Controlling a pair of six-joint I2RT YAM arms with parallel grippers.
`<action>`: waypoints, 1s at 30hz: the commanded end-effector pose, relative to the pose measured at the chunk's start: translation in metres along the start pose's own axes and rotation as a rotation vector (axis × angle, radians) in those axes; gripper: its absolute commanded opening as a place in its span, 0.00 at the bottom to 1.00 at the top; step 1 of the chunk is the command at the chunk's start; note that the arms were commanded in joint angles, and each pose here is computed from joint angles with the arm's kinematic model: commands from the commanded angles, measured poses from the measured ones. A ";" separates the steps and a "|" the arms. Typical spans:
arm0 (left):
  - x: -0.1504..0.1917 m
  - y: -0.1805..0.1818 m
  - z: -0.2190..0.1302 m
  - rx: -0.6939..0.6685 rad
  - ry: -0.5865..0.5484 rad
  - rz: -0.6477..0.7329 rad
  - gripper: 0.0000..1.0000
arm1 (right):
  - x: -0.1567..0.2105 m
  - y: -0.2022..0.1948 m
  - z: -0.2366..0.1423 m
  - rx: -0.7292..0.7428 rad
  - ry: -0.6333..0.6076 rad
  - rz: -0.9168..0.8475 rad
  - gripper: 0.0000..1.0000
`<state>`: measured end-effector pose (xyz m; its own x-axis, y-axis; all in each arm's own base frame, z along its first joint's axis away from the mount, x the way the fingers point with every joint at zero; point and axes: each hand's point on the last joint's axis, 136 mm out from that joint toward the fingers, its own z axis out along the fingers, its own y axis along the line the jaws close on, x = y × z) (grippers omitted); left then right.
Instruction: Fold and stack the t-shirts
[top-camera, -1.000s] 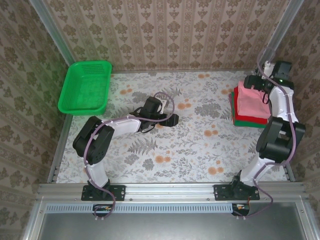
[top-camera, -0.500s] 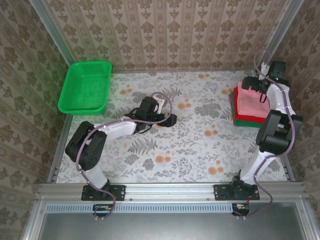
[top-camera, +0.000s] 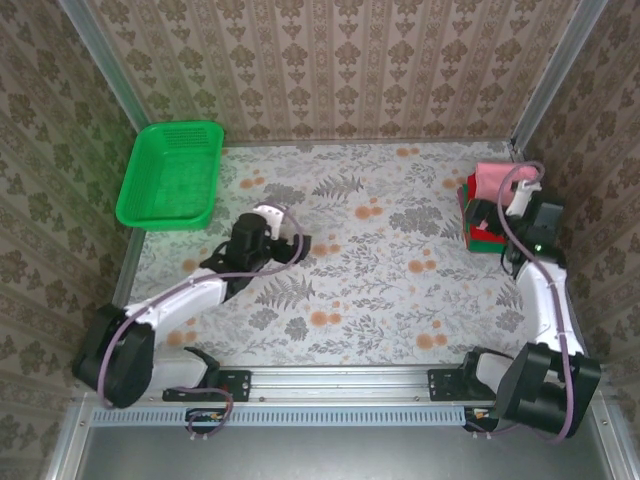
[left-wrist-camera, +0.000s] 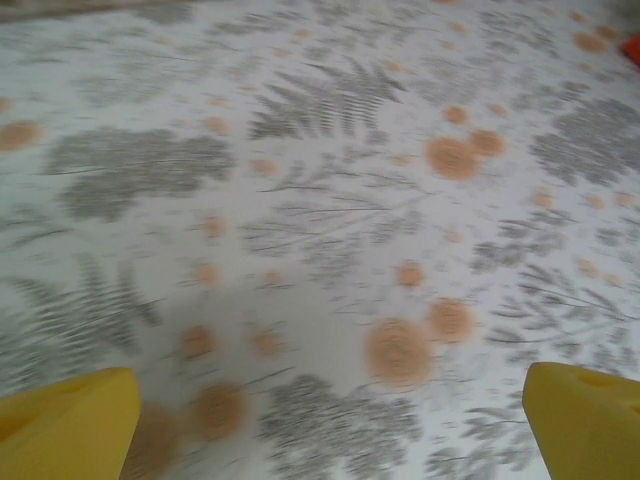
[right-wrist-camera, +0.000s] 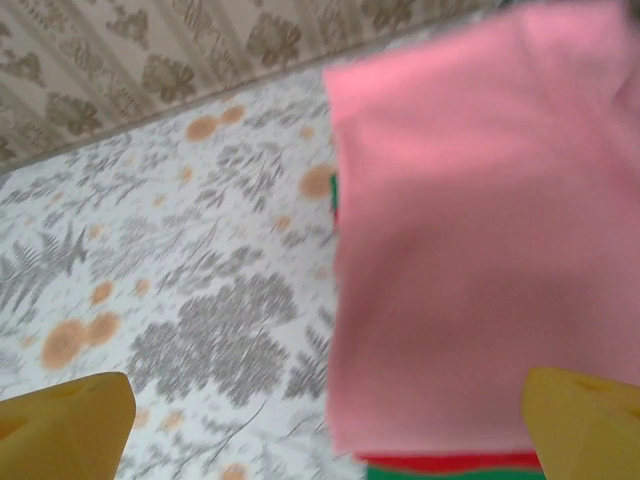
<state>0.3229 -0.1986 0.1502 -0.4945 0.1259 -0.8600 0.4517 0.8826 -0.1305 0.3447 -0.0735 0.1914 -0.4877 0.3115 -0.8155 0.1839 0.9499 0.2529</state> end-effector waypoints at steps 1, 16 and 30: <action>0.009 0.043 -0.022 -0.140 -0.033 0.019 1.00 | 0.008 0.027 0.001 -0.063 -0.136 0.021 1.00; 0.014 0.154 -0.115 -0.485 -0.294 -0.209 1.00 | 0.055 0.043 0.052 -0.011 -0.256 -0.183 1.00; 0.029 0.193 -0.069 -0.415 -0.209 -0.051 1.00 | 0.070 0.047 0.083 0.012 -0.278 -0.267 1.00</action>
<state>0.3270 0.0182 0.1217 -0.4115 -0.0359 -0.9107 -0.0217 0.9993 -0.0296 0.3847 -0.0090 0.0955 -0.3333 0.0702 -0.9402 0.0796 0.9958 0.0462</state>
